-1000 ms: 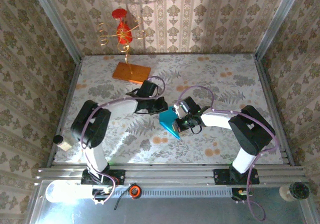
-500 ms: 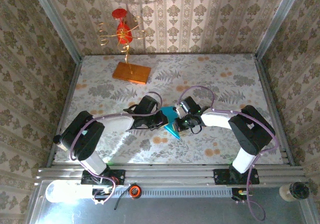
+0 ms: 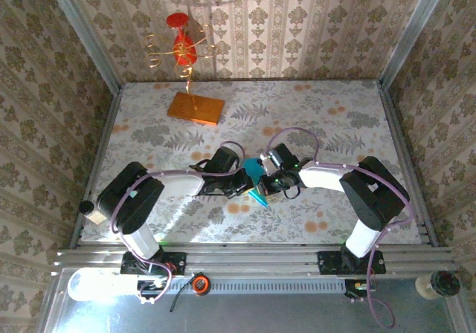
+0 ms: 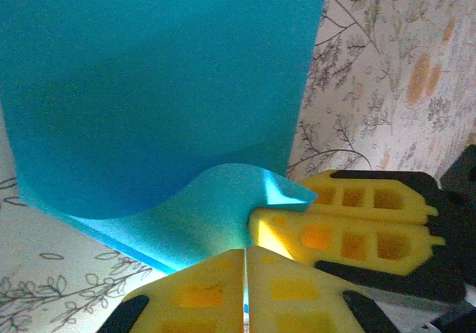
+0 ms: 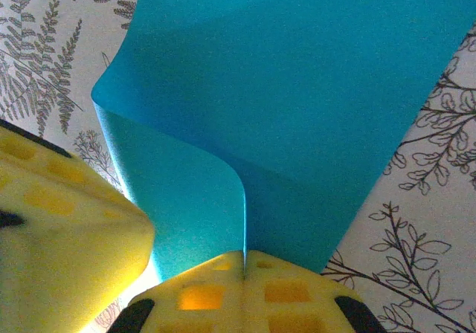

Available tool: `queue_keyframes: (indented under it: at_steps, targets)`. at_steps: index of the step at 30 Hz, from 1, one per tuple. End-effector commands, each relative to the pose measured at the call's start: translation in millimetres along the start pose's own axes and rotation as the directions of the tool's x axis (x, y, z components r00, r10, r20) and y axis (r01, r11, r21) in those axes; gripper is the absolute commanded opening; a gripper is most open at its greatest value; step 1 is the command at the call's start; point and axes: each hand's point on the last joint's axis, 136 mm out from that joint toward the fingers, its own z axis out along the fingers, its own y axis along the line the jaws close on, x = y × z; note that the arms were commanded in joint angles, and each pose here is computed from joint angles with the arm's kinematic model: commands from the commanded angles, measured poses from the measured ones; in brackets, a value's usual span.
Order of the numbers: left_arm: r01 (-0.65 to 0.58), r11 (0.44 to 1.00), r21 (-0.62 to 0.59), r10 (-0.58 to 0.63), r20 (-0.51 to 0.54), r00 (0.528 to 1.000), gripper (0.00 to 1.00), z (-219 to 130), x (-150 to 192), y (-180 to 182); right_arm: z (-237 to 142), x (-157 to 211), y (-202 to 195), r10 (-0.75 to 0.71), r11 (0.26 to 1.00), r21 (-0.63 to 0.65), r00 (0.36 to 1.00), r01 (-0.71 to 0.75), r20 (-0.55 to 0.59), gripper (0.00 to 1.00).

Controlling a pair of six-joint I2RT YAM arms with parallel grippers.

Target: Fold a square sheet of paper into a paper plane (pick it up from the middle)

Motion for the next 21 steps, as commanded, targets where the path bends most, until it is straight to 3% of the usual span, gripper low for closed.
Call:
queue_keyframes:
  at_steps: [1, 21]
  targets:
    - [0.022, 1.000, -0.015, -0.022, -0.006, 1.000, 0.11, 5.1, 3.2, 7.7, 7.7, 22.2, -16.1, 0.052, 0.998, 0.048, 0.995, -0.048, -0.082, 0.06]
    - [0.042, 0.998, -0.051, -0.043, -0.017, 0.999, 0.09, 16.2, 4.3, 26.6, 8.2, 24.7, -15.9, 0.056, 0.998, 0.046, 0.994, -0.052, -0.089, 0.09]
